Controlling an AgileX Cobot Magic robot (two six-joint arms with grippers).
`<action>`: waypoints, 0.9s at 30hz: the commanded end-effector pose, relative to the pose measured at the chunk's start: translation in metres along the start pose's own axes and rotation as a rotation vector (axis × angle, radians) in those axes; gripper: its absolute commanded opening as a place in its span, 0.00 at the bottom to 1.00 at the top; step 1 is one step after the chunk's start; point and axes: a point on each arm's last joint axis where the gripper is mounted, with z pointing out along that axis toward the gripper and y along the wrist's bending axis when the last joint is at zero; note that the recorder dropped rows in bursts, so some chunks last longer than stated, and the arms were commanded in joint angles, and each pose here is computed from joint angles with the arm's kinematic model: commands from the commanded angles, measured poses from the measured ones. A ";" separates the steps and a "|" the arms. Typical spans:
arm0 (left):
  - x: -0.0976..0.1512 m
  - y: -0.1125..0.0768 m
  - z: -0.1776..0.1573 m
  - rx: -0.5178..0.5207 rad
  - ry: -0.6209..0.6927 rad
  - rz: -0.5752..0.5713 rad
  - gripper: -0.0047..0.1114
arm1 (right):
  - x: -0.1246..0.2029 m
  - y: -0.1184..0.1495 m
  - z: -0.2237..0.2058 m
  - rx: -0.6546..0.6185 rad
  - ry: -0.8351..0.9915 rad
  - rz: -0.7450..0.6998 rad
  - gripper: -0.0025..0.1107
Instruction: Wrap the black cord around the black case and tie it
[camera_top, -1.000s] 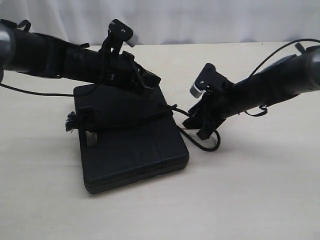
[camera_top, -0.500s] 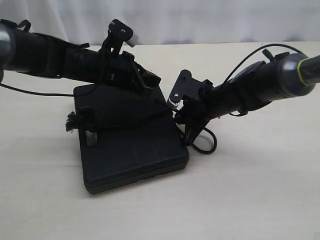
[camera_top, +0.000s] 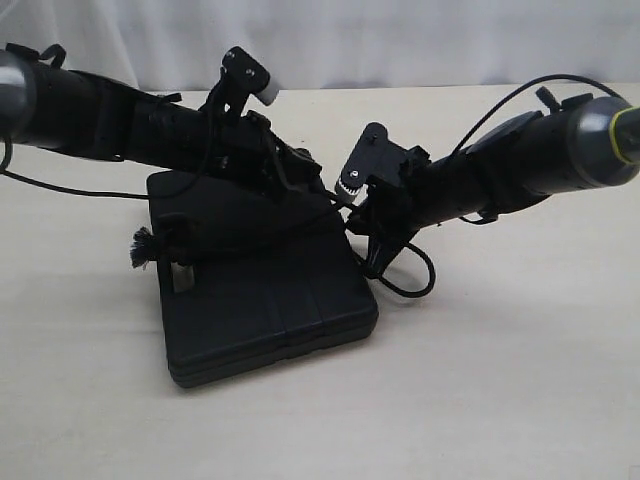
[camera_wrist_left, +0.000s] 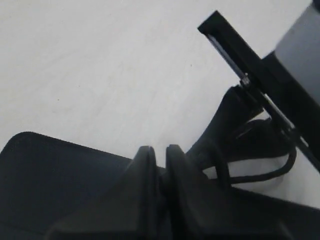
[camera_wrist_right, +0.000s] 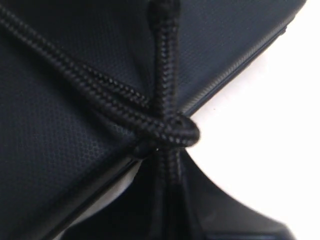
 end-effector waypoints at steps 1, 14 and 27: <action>0.003 -0.004 -0.001 0.056 0.039 0.296 0.26 | -0.004 0.001 -0.004 -0.016 -0.023 -0.005 0.06; 0.009 -0.009 0.008 0.064 0.077 0.340 0.48 | -0.005 0.004 -0.004 -0.041 -0.033 -0.012 0.06; 0.005 -0.004 0.014 -0.048 0.038 0.203 0.20 | -0.006 0.005 -0.004 -0.062 -0.042 -0.037 0.06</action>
